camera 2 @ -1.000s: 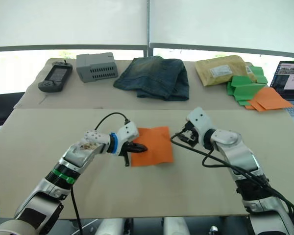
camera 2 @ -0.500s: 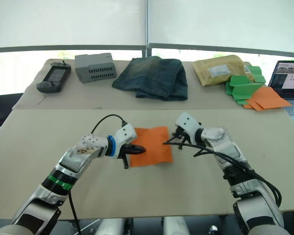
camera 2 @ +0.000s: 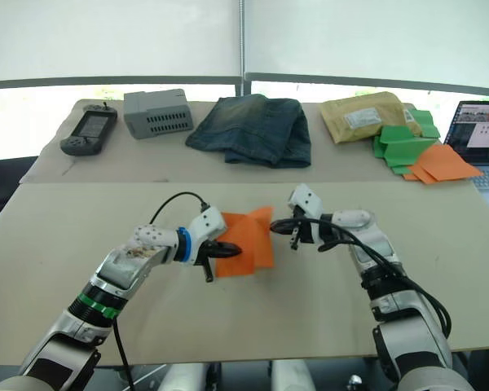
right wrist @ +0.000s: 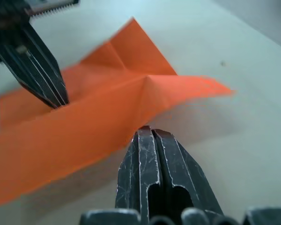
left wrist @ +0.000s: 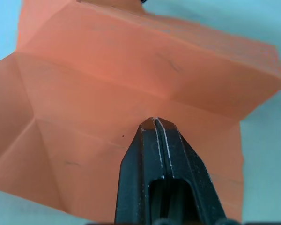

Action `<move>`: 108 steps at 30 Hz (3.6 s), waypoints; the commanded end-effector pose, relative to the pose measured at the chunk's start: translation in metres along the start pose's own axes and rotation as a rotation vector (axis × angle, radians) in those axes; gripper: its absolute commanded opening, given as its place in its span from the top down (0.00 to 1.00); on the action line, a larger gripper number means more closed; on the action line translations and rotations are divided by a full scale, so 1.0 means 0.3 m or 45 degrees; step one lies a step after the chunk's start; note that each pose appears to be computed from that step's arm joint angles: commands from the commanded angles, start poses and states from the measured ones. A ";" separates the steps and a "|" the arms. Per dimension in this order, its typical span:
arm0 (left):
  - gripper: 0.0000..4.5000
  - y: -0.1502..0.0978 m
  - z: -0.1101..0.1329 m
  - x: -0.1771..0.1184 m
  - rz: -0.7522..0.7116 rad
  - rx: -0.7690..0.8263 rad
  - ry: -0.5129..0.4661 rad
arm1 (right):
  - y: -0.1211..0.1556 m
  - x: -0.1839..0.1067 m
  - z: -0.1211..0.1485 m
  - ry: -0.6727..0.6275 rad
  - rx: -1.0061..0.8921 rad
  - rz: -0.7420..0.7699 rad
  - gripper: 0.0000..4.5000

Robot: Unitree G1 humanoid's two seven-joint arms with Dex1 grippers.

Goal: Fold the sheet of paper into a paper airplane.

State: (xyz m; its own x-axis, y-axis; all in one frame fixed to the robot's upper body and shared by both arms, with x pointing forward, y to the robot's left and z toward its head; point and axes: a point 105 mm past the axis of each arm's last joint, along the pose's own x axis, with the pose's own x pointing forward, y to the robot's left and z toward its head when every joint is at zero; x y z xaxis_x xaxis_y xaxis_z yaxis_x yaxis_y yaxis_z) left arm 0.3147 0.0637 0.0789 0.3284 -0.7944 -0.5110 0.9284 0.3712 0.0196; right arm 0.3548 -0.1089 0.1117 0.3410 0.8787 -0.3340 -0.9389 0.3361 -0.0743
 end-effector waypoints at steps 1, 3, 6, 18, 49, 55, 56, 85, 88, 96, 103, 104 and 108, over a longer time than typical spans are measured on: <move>1.00 -0.012 -0.048 0.010 -0.015 -0.050 0.058 | 0.022 0.005 0.093 -0.126 -0.021 0.060 0.99; 1.00 -0.012 -0.049 0.011 -0.015 -0.053 0.057 | 0.026 0.009 0.114 -0.162 -0.003 0.073 0.99; 1.00 -0.010 -0.051 0.010 -0.008 -0.052 0.056 | 0.042 0.034 0.128 -0.187 0.023 0.102 0.99; 1.00 0.038 -0.023 -0.053 0.085 -0.060 -0.020 | 0.077 0.171 0.048 -0.080 0.049 0.113 0.99; 1.00 0.026 0.012 -0.087 0.056 -0.053 -0.085 | 0.071 0.173 -0.098 0.237 0.011 -0.083 0.99; 1.00 0.032 -0.028 -0.059 0.072 -0.054 -0.026 | 0.077 0.156 -0.062 0.187 -0.008 -0.110 0.99; 1.00 0.031 -0.031 -0.055 0.072 -0.055 -0.022 | 0.079 0.156 -0.056 0.179 -0.012 -0.111 0.99; 1.00 0.016 -0.093 -0.035 0.095 -0.085 0.066 | 0.053 0.212 -0.099 0.109 -0.071 -0.087 0.99; 1.00 0.017 -0.092 -0.030 0.086 -0.080 0.067 | 0.106 0.191 -0.127 0.130 -0.096 -0.011 0.99; 1.00 0.013 -0.089 -0.022 0.065 -0.076 0.070 | 0.224 0.130 -0.172 0.158 -0.118 0.165 0.99; 1.00 0.010 -0.092 -0.018 0.062 -0.085 0.071 | 0.317 0.091 -0.197 0.189 -0.087 0.304 0.99; 1.00 0.010 -0.092 -0.018 0.064 -0.088 0.071 | 0.332 0.088 -0.203 0.199 -0.081 0.326 0.99; 1.00 0.008 -0.092 -0.016 0.062 -0.093 0.069 | 0.358 0.088 -0.206 0.219 -0.070 0.359 0.99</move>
State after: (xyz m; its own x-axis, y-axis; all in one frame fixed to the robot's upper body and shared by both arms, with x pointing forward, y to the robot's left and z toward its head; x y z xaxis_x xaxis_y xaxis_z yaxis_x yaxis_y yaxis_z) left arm 0.3148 0.0784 0.0739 0.3776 -0.7741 -0.5081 0.9022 0.4310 0.0138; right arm 0.2776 -0.0710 0.0615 0.1484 0.8888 -0.4336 -0.9876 0.1107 -0.1111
